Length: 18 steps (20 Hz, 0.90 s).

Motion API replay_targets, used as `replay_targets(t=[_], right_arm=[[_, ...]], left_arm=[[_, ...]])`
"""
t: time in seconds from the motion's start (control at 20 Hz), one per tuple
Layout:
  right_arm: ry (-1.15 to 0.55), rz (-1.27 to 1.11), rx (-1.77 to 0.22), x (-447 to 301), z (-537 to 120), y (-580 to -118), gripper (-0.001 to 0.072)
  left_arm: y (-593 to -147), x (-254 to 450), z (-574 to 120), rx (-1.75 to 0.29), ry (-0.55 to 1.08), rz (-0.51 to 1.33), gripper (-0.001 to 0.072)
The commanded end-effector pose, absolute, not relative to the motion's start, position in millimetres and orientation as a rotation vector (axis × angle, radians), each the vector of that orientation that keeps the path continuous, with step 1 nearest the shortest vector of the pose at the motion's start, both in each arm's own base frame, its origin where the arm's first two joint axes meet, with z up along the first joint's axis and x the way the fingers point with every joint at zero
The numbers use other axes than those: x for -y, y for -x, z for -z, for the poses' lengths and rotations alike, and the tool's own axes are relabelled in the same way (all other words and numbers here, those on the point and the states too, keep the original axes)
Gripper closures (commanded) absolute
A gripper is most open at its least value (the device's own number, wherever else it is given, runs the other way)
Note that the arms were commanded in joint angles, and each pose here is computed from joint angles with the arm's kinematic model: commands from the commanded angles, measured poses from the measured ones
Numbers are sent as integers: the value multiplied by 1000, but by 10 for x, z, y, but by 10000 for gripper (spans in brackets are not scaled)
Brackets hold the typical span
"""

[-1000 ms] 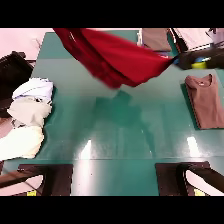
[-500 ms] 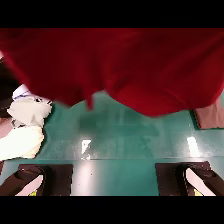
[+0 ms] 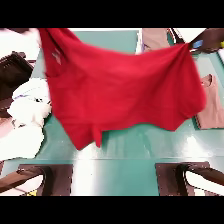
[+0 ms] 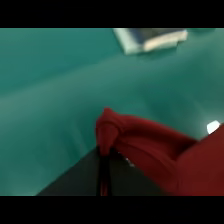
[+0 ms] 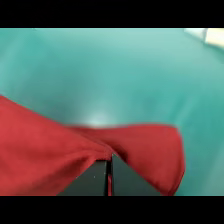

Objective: Fold the shirts.

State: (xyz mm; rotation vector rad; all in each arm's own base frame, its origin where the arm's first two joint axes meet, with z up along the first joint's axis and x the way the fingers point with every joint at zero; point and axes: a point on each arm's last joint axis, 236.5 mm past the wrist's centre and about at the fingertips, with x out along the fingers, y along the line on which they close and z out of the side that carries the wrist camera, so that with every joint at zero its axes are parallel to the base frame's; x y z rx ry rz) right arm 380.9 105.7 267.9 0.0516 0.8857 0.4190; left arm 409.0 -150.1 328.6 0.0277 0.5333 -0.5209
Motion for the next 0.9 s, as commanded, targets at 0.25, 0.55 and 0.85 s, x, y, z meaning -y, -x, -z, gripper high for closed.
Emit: replay_targets(t=[0.25,0.55,0.85], right_arm=[[-55,-351,-1238,-1175,-774,-4793,269],[-208,-486,-1305,-1243,-887,-4537,284],[-241,-506,-1271,-1258,-1000,-3983,284]], left_arm=[[-5235,1172,-1155,-926,58,313,372],[-4741,359,-974,-1154,228,225,257],[-3918,279,-49,-1336,344,194,256]])
